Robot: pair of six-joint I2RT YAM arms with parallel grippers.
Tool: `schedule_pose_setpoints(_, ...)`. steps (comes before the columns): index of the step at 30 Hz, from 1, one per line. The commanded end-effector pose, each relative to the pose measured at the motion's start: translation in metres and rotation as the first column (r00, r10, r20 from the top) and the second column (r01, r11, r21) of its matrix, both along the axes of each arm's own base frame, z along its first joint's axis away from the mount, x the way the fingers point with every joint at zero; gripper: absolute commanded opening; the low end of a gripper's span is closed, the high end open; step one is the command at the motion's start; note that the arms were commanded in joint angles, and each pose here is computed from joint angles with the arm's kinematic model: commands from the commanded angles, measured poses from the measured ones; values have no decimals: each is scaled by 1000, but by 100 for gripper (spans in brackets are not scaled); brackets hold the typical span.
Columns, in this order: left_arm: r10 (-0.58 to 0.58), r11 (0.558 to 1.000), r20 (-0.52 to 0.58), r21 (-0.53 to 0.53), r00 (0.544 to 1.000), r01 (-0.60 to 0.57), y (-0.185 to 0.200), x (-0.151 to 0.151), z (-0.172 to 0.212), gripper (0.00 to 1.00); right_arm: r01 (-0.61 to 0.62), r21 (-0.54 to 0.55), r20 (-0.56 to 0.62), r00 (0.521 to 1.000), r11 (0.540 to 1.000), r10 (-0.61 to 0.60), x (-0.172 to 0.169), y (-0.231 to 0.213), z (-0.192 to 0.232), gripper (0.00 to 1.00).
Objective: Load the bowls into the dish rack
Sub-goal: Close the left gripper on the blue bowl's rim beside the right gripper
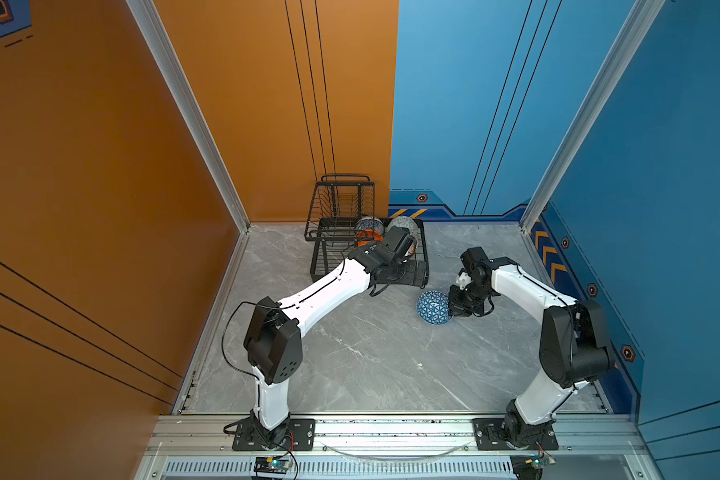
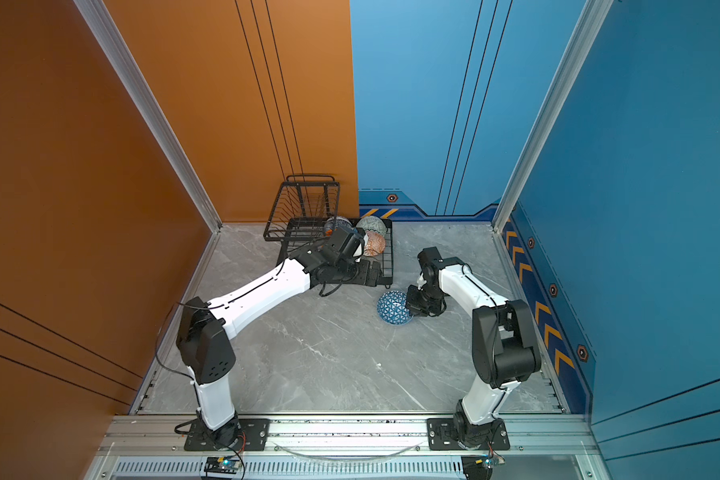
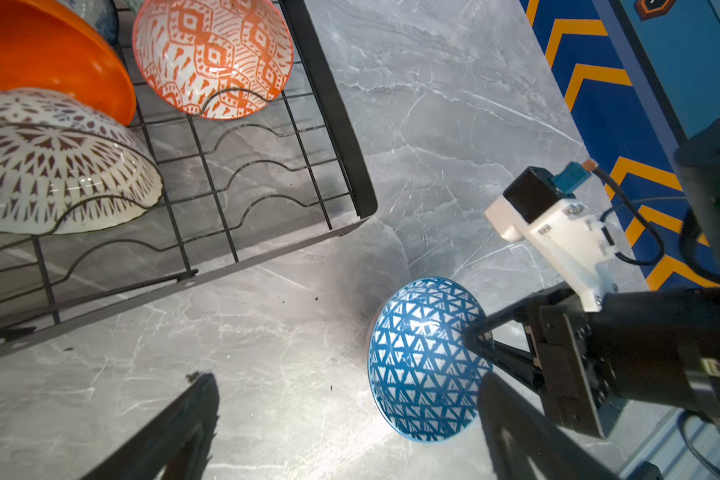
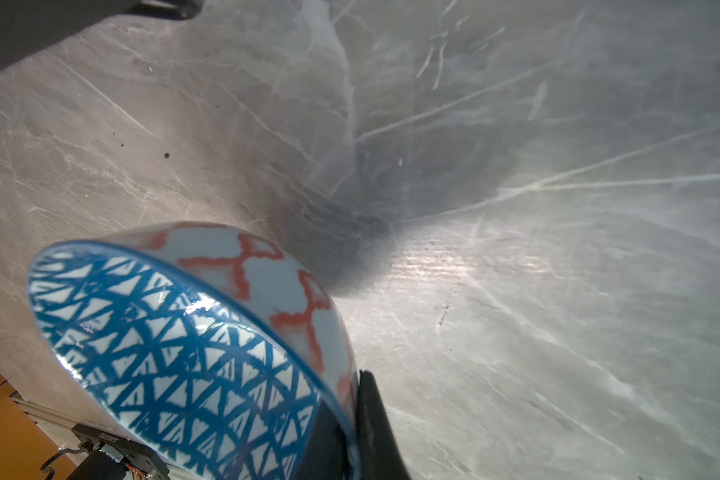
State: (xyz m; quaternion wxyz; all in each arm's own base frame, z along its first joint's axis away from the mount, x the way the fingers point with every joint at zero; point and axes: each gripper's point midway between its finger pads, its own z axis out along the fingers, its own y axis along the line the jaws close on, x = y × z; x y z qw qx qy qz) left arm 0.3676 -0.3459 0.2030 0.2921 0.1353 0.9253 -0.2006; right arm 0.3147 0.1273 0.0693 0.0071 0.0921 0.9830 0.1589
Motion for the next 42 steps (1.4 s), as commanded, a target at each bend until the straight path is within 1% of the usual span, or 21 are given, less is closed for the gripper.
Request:
schedule_pose_setpoints(1,6,1000,16,11,1000,-6,7,-14,7,98,-38,-15,43,998,999,39,19,10,0,0)
schedule_pose_setpoints(10,67,998,-96,21,993,-65,25,-40,-26,98,-43,-67,27,999,997,45,29,11,-15,0)
schedule_pose_setpoints(12,88,996,-122,17,989,-87,26,-43,-32,98,-51,-71,34,998,996,53,30,13,-13,6)
schedule_pose_setpoints(14,110,994,-142,19,984,-108,25,-46,-39,98,-56,-70,38,998,996,59,29,15,-12,8)
schedule_pose_setpoints(17,142,990,-177,19,974,-141,22,-48,-49,98,-55,-66,45,997,996,58,30,17,-9,18)
schedule_pose_setpoints(20,160,987,-225,16,961,-161,14,-49,-61,98,-59,-61,49,997,996,62,31,18,-6,22)
schedule_pose_setpoints(22,171,985,-254,16,952,-173,9,-50,-69,100,-62,-62,54,996,996,65,31,17,-3,31)
schedule_pose_setpoints(23,182,983,-263,16,947,-184,8,-50,-72,99,-64,-62,58,996,996,67,32,17,-2,34)
schedule_pose_setpoints(27,201,979,-288,23,936,-203,2,-48,-82,94,-53,-53,70,996,997,57,34,12,5,45)
schedule_pose_setpoints(32,211,977,-316,28,925,-213,-3,-47,-92,88,-12,-38,120,993,999,16,40,0,27,58)
schedule_pose_setpoints(34,221,974,-321,37,921,-221,-3,-45,-97,82,6,-29,135,991,1000,-2,41,-2,34,65)
schedule_pose_setpoints(36,231,972,-328,44,916,-229,-5,-42,-103,78,26,-19,149,989,999,-23,43,-5,41,75)
schedule_pose_setpoints(38,227,973,-334,47,915,-224,-11,-38,-110,74,43,-4,165,985,999,-42,45,-5,49,87)
schedule_pose_setpoints(39,224,974,-337,47,914,-222,-14,-37,-114,73,52,0,171,984,999,-51,47,-6,53,92)
schedule_pose_setpoints(40,223,974,-342,48,913,-220,-17,-35,-117,71,57,6,180,982,998,-57,48,-6,58,98)
schedule_pose_setpoints(42,222,974,-350,47,910,-220,-22,-31,-122,68,64,15,192,979,998,-66,50,-7,66,100)
